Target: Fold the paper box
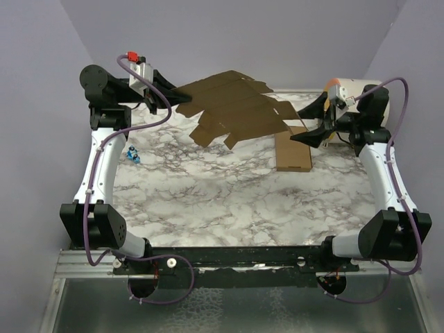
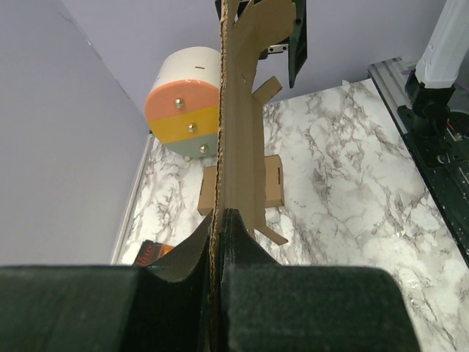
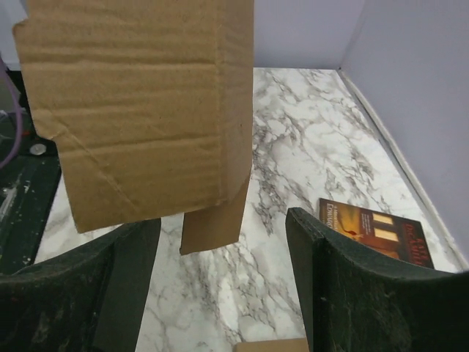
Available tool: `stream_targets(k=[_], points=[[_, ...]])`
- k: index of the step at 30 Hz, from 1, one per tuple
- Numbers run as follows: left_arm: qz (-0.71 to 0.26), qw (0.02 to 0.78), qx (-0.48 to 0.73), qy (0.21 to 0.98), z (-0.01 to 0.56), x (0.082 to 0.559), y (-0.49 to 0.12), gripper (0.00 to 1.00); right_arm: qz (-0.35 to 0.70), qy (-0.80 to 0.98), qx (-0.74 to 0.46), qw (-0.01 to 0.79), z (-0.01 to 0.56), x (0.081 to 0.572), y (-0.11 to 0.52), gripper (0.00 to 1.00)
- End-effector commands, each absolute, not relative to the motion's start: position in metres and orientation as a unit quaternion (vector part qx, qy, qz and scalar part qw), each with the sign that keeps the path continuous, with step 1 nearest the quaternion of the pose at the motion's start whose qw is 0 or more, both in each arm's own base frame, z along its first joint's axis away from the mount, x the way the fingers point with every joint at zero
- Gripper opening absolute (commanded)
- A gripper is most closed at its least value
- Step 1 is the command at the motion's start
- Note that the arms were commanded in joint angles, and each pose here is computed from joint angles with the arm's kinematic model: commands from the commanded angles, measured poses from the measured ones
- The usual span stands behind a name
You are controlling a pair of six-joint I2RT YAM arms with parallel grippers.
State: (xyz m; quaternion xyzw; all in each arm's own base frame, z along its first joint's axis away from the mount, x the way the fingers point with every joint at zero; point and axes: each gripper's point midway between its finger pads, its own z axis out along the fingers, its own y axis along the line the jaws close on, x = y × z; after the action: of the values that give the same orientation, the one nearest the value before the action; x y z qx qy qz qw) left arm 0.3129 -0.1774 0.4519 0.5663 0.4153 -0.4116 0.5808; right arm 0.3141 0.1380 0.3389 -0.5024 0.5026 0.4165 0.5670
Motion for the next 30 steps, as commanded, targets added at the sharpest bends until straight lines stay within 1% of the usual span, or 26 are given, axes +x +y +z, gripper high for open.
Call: stream_targets(k=[1,5,6,8,9,12,14,19,23,30], points=[[-0.417,0.547,0.614,0.388,0.442,0.289,-0.174,0.00,0.459,0.487,-0.508,0.543,0.346,0.299,0.147,0.68],[-0.416,0.547,0.614,0.388,0.444,0.288,-0.174,0.00,0.462,0.487,-0.506,0.541,0.350,0.299,0.146,0.68],[-0.416,0.547,0.615,0.388,0.444,0.288,-0.174,0.00,0.457,0.484,-0.508,0.546,0.352,0.299,0.145,0.70],[-0.415,0.547,0.615,0.388,0.443,0.289,-0.173,0.00,0.439,0.480,-0.510,0.562,0.358,0.298,0.139,0.79],[-0.415,0.547,0.614,0.389,0.443,0.289,-0.173,0.00,0.427,0.485,-0.509,0.568,0.359,0.301,0.137,0.81],[-0.416,0.547,0.613,0.390,0.442,0.289,-0.173,0.00,0.420,0.503,-0.492,0.573,0.357,0.307,0.123,0.81],[-0.414,0.548,0.613,0.389,0.442,0.288,-0.173,0.00,0.423,0.509,-0.481,0.576,0.358,0.309,0.114,0.80],[-0.410,0.554,0.613,0.387,0.444,0.286,-0.174,0.00,0.434,0.532,-0.461,0.562,0.350,0.320,0.110,0.66],[-0.408,0.556,0.612,0.387,0.446,0.286,-0.174,0.00,0.465,0.535,-0.459,0.536,0.338,0.317,0.127,0.65],[-0.403,0.561,0.612,0.384,0.448,0.282,-0.174,0.00,0.486,0.532,-0.466,0.513,0.333,0.313,0.147,0.63]])
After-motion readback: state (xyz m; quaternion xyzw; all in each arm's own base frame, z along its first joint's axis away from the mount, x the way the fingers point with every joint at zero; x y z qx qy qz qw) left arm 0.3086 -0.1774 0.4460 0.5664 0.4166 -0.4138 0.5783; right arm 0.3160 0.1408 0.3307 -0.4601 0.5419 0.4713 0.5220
